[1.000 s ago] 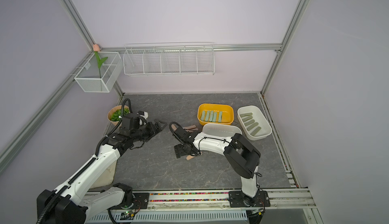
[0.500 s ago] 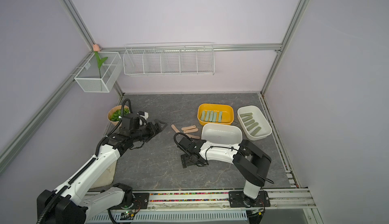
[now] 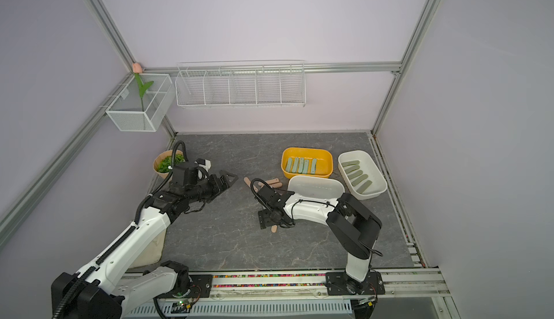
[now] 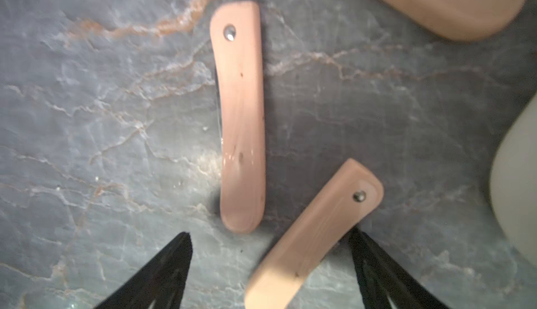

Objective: Place the fruit knives into the storage box by color
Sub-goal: Pick up the fruit knife from the center of the board.

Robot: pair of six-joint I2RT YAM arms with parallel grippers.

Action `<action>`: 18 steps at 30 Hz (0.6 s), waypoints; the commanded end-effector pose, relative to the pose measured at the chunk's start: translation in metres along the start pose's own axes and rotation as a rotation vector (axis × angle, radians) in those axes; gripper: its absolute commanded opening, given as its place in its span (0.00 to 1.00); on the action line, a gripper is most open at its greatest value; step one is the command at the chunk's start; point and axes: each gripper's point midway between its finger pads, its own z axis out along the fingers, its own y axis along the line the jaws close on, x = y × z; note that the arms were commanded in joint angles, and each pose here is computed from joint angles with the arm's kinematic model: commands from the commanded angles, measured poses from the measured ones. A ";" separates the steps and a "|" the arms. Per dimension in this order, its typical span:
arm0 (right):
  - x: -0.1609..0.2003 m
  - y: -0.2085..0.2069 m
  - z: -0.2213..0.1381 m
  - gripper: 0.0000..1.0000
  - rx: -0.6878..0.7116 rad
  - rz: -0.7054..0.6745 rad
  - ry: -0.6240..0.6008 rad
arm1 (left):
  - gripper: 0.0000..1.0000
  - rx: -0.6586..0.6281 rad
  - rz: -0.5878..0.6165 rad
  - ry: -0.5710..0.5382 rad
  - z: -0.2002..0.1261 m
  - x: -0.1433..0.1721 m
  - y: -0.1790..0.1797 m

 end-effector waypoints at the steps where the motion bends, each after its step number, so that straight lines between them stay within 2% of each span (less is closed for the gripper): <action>1: -0.008 0.016 0.009 0.87 -0.054 -0.072 0.018 | 0.99 -0.007 0.010 -0.011 -0.004 0.000 0.004; 8: -0.010 0.009 -0.001 0.84 -0.004 -0.093 0.007 | 0.99 -0.003 0.013 -0.012 -0.008 0.000 0.002; 18: 0.031 -0.030 -0.007 0.84 0.150 -0.179 0.038 | 0.99 0.008 0.002 -0.015 -0.006 -0.003 -0.001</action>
